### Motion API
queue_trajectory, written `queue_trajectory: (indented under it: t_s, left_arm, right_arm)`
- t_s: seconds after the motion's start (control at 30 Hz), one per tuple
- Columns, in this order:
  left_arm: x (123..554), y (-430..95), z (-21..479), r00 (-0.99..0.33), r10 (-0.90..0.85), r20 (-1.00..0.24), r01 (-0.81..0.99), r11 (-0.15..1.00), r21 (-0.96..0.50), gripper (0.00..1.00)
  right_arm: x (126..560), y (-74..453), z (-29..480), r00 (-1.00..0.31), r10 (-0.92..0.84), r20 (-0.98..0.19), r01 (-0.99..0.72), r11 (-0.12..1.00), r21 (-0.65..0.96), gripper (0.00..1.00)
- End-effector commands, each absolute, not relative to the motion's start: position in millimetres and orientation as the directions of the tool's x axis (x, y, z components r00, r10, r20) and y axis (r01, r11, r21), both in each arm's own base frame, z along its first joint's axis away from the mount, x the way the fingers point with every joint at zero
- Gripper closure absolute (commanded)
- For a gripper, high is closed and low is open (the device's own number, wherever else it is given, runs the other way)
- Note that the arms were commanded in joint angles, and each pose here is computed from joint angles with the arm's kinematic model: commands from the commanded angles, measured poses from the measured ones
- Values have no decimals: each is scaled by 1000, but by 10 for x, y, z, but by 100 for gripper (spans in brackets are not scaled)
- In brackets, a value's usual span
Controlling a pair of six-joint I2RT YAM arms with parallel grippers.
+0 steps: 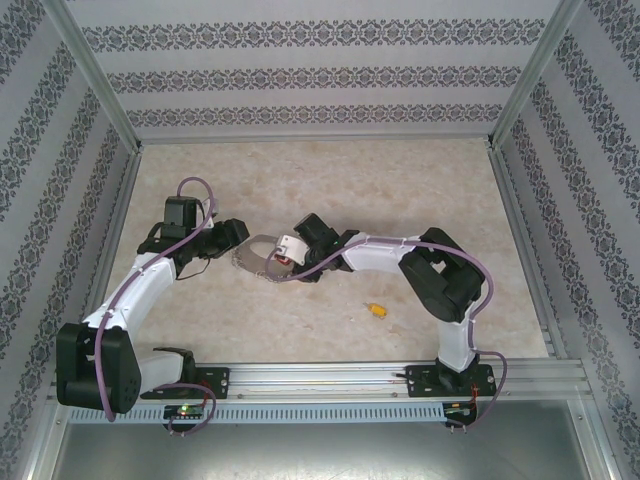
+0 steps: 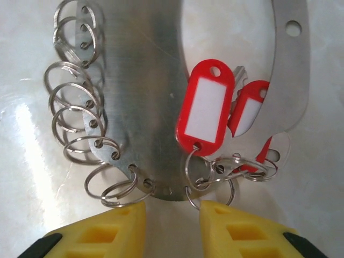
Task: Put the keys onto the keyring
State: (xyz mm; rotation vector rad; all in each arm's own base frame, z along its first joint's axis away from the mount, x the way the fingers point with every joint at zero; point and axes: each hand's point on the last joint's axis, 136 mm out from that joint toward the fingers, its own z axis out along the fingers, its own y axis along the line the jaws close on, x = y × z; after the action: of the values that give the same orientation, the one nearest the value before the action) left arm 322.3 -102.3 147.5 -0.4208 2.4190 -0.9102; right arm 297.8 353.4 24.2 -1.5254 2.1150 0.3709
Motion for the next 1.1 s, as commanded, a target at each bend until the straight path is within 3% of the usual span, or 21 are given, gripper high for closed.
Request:
queue_trajectory:
  t_s: [0.0,0.13,0.3,0.83,0.87,1.07]
  left_arm:
    - [3223,-996,1528,-806,-446,-388,-70,724,-687,49]
    - [3216,-985,1521,-806,-447,-389,-70,724,-686,49]
    - [3205,-977,1518,-805,-446,-392,-69,726,-684,49]
    - [3128,-961,1598,-795,-445,-412,-56,730,-681,49]
    - [3118,-959,1594,-795,-446,-411,-58,731,-680,49]
    - [3079,-956,1593,-795,-446,-411,-59,732,-679,49]
  right_arm:
    - [3033,3510,165,-248,-823,-511,-937,338,-90,71]
    - [3046,3520,142,-251,-823,-510,-938,337,-82,88]
    - [3023,3520,162,-250,-819,-517,-940,334,-75,100]
    - [2637,3540,776,-210,-687,-696,-959,283,9,100]
    - [2631,3544,780,-225,-680,-698,-957,290,25,98]
    - [2686,3553,783,-376,-612,-696,-914,367,171,60]
